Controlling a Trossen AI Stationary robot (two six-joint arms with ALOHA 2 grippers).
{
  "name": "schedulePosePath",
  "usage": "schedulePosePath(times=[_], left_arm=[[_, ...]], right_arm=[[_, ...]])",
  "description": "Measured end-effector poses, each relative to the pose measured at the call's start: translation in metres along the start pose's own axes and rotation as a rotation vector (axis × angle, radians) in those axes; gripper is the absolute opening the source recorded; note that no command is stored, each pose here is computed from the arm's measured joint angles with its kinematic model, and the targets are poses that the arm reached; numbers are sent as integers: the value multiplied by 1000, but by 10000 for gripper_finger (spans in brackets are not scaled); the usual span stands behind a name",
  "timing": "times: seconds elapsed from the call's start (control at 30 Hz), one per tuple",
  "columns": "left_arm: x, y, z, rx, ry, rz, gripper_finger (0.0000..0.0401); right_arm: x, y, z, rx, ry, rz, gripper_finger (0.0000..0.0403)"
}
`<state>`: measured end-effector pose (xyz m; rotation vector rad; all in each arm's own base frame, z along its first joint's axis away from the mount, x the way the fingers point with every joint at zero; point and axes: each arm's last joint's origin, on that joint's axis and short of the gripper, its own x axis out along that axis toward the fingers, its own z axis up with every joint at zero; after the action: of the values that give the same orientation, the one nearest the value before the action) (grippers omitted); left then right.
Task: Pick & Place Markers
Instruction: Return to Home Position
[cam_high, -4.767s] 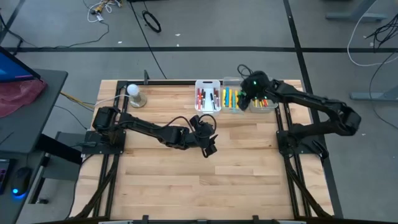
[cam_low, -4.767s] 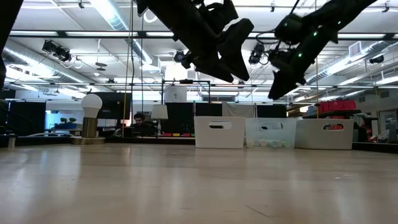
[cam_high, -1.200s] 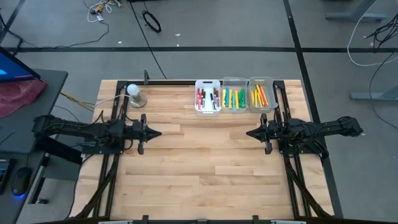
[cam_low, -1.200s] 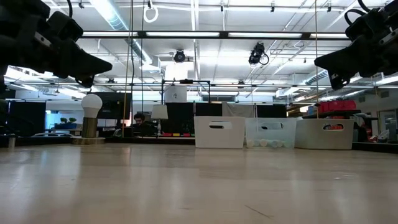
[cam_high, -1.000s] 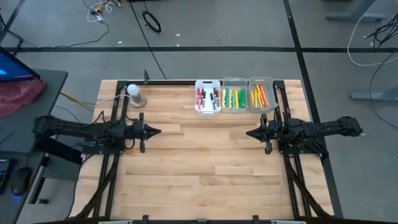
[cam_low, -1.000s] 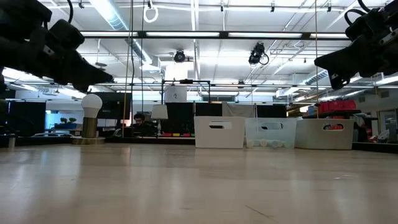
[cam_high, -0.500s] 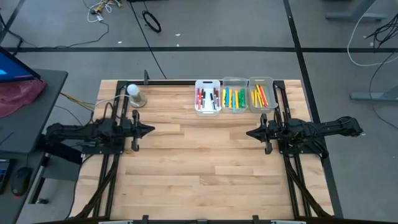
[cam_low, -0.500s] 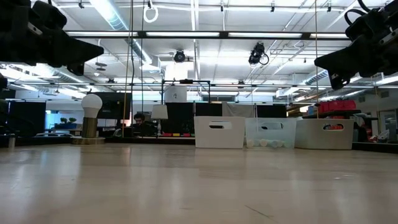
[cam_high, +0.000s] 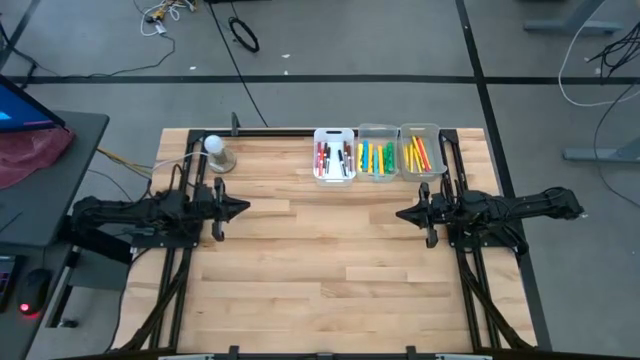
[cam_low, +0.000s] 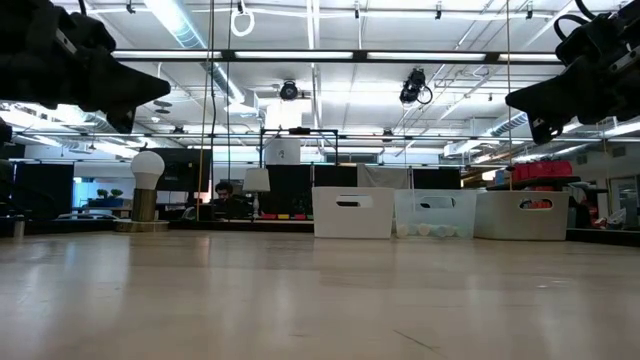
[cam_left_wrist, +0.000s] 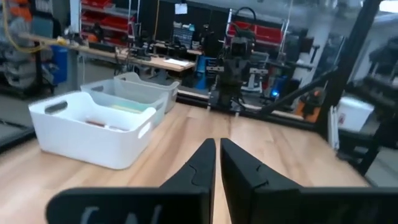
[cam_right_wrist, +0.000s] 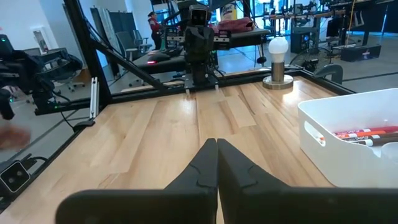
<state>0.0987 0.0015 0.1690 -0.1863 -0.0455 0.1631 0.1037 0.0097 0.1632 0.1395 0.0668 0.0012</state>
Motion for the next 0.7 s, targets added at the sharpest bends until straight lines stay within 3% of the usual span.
schedulePosePath(times=[0.17, 0.53, 0.7], left_arm=[[0, 0, 0, -67, -4, 2, 29], [0, 0, 0, -69, -6, 2, 30], [0, 0, 0, -70, -6, 3, 30]], right_arm=[[0, 0, 0, 0, 0, 0, 2], [-1, 0, 0, 0, -5, 3, 2], [-8, 0, 8, 11, -110, 9, 2]])
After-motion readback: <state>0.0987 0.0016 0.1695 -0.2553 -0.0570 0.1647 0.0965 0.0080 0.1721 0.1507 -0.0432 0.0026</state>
